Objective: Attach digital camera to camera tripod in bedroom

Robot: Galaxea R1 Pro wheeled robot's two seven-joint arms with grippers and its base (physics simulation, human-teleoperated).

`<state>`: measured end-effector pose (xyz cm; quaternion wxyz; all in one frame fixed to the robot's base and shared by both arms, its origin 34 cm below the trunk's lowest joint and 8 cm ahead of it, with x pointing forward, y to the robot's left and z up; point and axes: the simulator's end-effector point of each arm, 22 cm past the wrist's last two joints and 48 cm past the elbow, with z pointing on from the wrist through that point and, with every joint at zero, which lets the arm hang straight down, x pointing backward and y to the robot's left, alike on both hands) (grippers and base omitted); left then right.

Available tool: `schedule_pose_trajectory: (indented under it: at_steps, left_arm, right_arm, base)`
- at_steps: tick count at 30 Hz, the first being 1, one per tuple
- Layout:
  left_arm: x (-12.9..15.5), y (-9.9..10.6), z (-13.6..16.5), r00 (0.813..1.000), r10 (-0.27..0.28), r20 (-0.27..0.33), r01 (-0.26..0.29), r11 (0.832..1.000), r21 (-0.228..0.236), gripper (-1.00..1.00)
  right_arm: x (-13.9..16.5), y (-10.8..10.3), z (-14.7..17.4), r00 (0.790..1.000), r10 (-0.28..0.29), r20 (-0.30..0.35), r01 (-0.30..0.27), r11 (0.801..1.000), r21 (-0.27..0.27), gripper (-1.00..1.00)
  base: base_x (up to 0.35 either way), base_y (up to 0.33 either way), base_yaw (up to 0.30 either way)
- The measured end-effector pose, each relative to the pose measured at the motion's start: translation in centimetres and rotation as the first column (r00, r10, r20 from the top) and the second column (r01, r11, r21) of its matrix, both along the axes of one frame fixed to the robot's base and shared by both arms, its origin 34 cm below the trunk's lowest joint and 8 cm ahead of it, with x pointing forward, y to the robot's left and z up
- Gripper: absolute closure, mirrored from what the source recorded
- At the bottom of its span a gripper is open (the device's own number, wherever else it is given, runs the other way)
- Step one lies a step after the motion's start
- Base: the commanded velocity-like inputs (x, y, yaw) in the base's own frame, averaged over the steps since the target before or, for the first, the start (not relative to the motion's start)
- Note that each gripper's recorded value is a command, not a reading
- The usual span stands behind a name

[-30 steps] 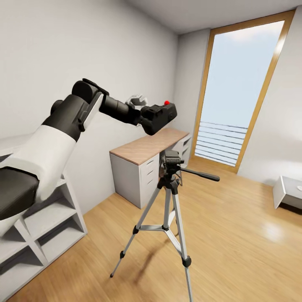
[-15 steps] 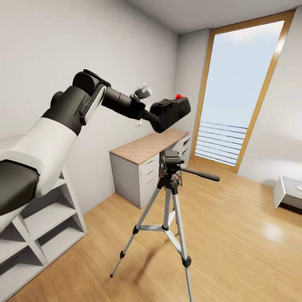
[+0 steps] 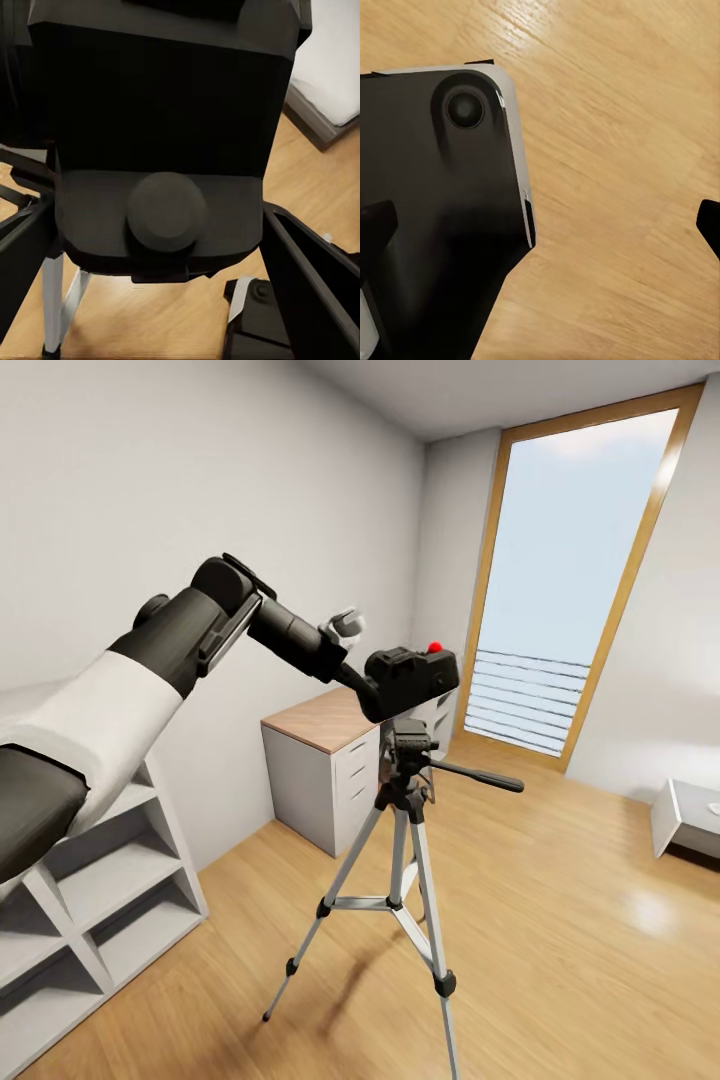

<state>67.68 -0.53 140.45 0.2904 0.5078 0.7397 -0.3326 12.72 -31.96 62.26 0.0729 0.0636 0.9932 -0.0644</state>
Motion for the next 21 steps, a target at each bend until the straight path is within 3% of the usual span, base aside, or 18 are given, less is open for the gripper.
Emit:
schedule_pose_trajectory:
  at_steps: [5,21]
  left_arm:
    - [0.1,0.3,-0.8,1.0,0.004,-0.002,-0.004,1.0,0.026,1.0]
    - [0.6,2.4,0.0,0.999,0.029,0.028,-0.03,0.999,0.025,1.0]
  right_arm:
    - [0.0,0.0,0.0,1.0,0.0,0.0,0.0,1.0,0.0,-1.0]
    - [0.0,0.1,0.0,1.0,0.0,0.0,0.0,1.0,0.002,-1.0]
  base:
    - [0.0,0.0,0.0]
    - [0.029,0.003,0.0]
